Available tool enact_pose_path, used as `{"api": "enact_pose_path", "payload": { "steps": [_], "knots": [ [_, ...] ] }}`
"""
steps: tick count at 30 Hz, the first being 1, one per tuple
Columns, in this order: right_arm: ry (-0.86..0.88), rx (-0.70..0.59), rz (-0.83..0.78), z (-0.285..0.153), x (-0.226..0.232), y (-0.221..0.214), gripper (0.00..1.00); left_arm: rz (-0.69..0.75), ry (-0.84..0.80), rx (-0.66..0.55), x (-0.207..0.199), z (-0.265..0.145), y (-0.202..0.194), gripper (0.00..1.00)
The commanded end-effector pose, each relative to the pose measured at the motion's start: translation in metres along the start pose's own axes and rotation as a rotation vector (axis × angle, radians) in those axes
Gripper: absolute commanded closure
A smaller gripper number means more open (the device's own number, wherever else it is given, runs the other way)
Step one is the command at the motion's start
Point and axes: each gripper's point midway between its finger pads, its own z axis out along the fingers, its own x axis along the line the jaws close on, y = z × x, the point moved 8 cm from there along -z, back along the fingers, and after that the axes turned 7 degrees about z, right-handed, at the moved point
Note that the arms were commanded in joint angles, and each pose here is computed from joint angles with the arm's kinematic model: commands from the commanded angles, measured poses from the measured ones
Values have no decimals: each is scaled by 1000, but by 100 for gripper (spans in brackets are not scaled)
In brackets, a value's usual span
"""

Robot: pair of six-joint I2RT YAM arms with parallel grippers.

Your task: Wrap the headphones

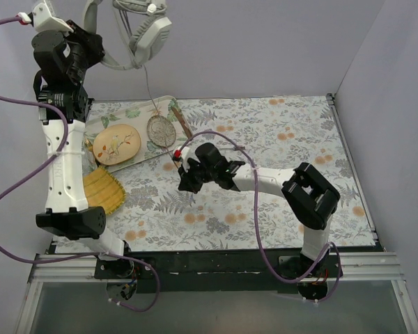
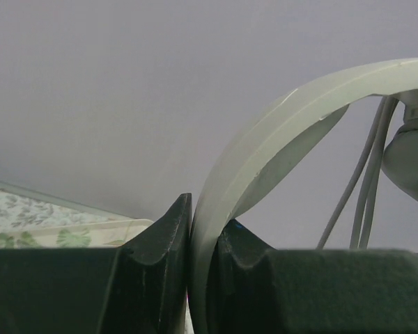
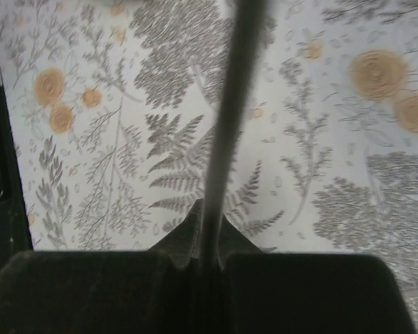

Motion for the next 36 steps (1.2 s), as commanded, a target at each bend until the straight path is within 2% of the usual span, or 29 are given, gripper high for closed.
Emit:
{"api": "enact_pose_path", "payload": {
  "steps": [1, 6, 7, 9, 11, 12, 14, 16, 18, 19, 20, 22, 25, 26, 28, 30, 36],
  "knots": [
    [16, 144, -122, -13, 42, -1, 99, -42, 166, -78, 45, 28, 0, 100],
    [51, 206, -196, -29, 87, 4, 99, 137, 366, -129, 90, 52, -26, 100],
    [60, 187, -214, -36, 97, 15, 99, 162, 402, -135, 96, 55, -31, 100],
    [65, 221, -234, -45, 112, 17, 99, 236, 421, -127, 106, 60, -45, 100],
    [67, 194, -253, -58, 124, 37, 99, 282, 455, -164, 113, 62, -46, 100],
    [64, 216, -246, -66, 127, 38, 99, 353, 468, -129, 120, 63, -58, 100],
    [36, 160, -265, -85, 134, 58, 99, 412, 463, -147, 124, 64, -63, 100],
    [-15, 129, -287, -106, 137, 71, 99, 538, 441, -88, 127, 61, -85, 100],
    [-103, 74, -309, -128, 137, 94, 99, 647, 422, -99, 117, 58, -96, 100],
    [-129, 35, -323, -142, 138, 105, 99, 771, 424, -41, 122, 49, -116, 100],
    [-185, 9, -329, -151, 134, 114, 99, 815, 418, -83, 118, 47, -116, 100],
    [-272, -62, -340, -177, 127, 137, 99, 947, 366, -59, 107, 31, -138, 100],
    [-411, -159, -326, -210, 104, 165, 99, 988, 256, -81, 82, 16, -143, 100],
    [-458, -185, -321, -219, 96, 171, 99, 990, 183, 19, 78, 12, -155, 100],
    [-542, -247, -301, -239, 79, 185, 99, 970, 29, 116, 54, 4, -171, 100],
    [-602, -311, -292, -255, 66, 198, 99, 1019, -75, 225, 33, -18, -195, 100],
    [-789, -416, -292, -301, 23, 222, 99, 1109, -318, 389, 2, -73, -237, 100]
  ]
}}
